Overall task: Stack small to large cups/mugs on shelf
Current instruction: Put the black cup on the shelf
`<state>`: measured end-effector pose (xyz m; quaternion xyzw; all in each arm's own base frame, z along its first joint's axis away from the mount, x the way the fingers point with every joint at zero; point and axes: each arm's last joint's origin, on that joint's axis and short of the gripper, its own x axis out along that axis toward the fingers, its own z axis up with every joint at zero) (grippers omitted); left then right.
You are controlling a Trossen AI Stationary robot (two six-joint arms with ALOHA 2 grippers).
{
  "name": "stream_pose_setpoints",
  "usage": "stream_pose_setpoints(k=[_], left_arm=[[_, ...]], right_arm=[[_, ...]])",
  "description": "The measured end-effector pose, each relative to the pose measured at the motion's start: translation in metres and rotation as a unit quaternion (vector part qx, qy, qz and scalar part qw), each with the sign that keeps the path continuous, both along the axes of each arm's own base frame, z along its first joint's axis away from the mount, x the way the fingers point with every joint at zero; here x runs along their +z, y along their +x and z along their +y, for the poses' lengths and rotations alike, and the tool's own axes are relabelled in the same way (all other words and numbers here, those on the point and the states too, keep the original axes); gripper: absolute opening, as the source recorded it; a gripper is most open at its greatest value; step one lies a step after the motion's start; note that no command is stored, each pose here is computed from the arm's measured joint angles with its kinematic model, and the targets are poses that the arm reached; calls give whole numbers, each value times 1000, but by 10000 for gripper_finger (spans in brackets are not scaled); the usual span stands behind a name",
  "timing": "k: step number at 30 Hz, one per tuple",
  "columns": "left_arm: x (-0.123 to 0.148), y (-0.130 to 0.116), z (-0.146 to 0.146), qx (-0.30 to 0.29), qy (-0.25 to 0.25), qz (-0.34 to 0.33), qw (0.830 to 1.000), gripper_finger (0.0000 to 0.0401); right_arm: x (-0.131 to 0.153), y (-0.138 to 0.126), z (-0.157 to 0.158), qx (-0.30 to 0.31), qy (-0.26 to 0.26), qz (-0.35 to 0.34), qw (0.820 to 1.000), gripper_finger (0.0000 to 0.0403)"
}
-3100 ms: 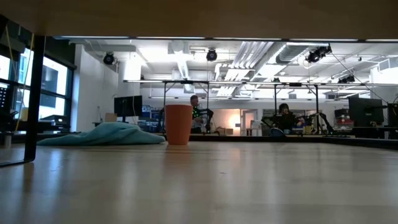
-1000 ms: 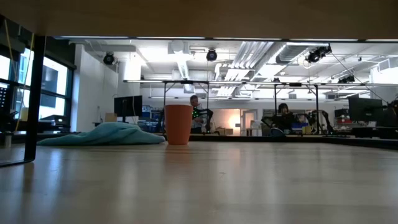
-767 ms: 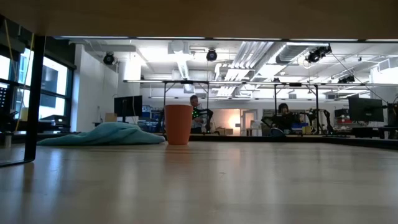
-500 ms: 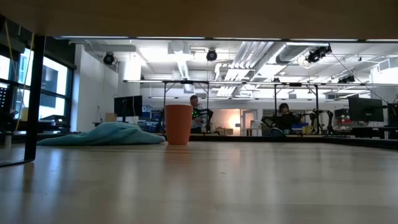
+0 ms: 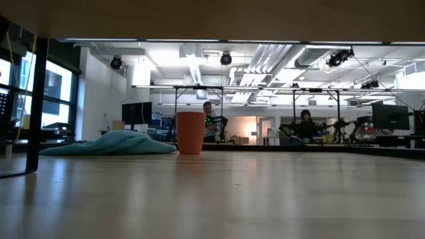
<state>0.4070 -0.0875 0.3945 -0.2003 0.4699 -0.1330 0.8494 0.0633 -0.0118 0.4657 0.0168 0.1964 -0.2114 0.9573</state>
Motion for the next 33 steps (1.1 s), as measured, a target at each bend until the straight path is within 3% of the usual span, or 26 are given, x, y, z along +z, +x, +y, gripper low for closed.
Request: stream_pose_setpoints(k=[9, 33], left_arm=[[-14, 13, -3, -11, -9, 4, 1000, 118], [-27, 17, -5, -24, -25, 41, 999, 118]], right_arm=[[-1, -1, 0, 0, 0, 8, 1000, 184], [-2, -1, 0, 1, 1, 9, 1000, 184]])
